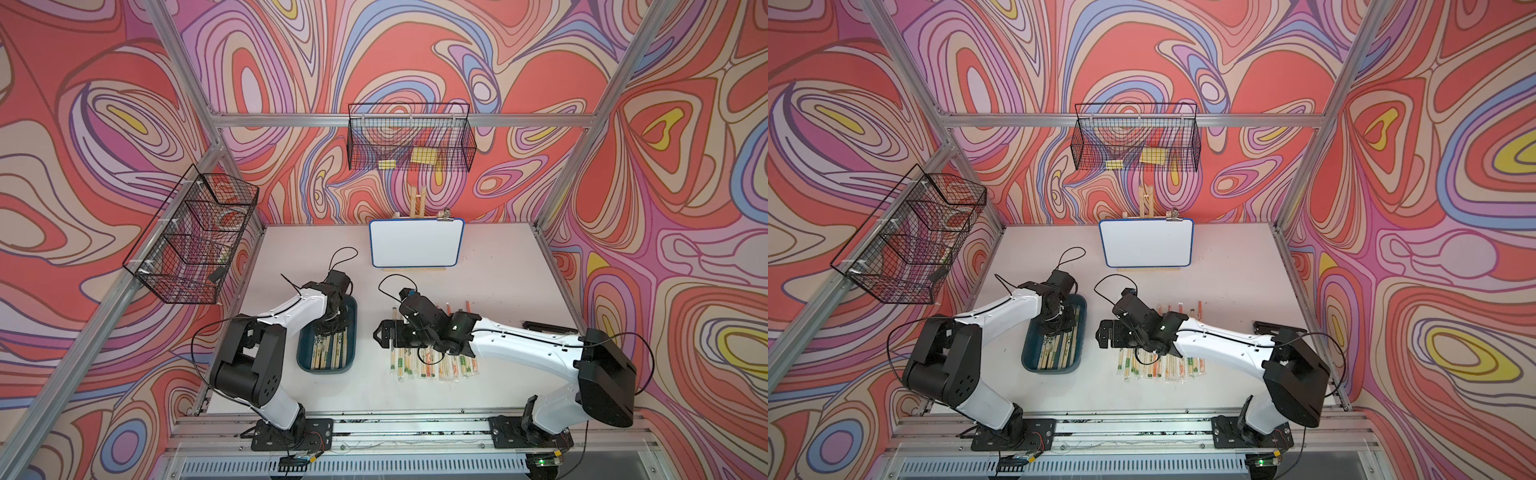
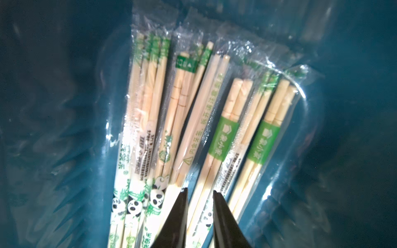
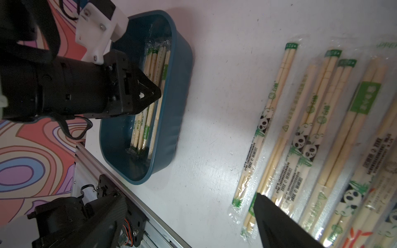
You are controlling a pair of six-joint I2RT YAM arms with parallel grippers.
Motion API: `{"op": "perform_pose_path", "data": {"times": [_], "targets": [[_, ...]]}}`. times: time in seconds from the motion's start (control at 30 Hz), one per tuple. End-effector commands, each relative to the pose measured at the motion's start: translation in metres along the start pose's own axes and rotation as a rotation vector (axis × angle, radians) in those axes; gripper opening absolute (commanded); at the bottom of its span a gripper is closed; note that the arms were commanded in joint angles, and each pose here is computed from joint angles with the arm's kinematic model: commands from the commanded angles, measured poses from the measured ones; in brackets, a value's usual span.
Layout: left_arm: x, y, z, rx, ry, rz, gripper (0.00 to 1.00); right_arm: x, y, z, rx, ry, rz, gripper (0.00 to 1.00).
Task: Take the paired disposable chopsticks out of the storage box
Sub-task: Pick up the paired disposable chopsticks from the storage box.
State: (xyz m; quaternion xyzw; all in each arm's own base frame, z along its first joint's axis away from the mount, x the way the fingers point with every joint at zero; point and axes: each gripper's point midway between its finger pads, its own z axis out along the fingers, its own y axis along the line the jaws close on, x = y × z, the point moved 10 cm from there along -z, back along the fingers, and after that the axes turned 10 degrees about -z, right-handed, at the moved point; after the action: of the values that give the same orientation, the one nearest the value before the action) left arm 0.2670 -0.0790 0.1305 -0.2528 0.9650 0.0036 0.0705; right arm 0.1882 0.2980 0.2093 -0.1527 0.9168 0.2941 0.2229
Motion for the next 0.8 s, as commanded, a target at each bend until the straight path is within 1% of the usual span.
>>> {"op": "perform_pose_path", "data": {"times": [0.0,0.4,0.43,0.5,0.67,0.77], "targets": [[0.001,0.001,0.010,-0.028,0.019,0.000,0.26,-0.003,0.003,-0.008,0.003,-0.024,-0.015,0.98],[0.003,0.002,0.025,-0.054,0.050,0.002,0.24,-0.003,0.003,-0.009,0.004,-0.026,-0.018,0.98],[0.003,0.002,0.024,-0.051,0.049,0.002,0.21,-0.004,0.004,-0.010,0.004,-0.026,-0.018,0.98],[0.004,0.002,0.023,-0.045,0.050,0.003,0.20,-0.004,0.004,-0.010,0.003,-0.027,-0.020,0.98],[0.003,0.001,0.014,-0.027,0.040,0.002,0.11,-0.004,0.004,-0.008,0.001,-0.020,-0.023,0.98],[0.001,0.001,0.006,-0.019,0.027,0.001,0.09,-0.004,0.005,-0.006,-0.002,-0.016,-0.026,0.98]]}}
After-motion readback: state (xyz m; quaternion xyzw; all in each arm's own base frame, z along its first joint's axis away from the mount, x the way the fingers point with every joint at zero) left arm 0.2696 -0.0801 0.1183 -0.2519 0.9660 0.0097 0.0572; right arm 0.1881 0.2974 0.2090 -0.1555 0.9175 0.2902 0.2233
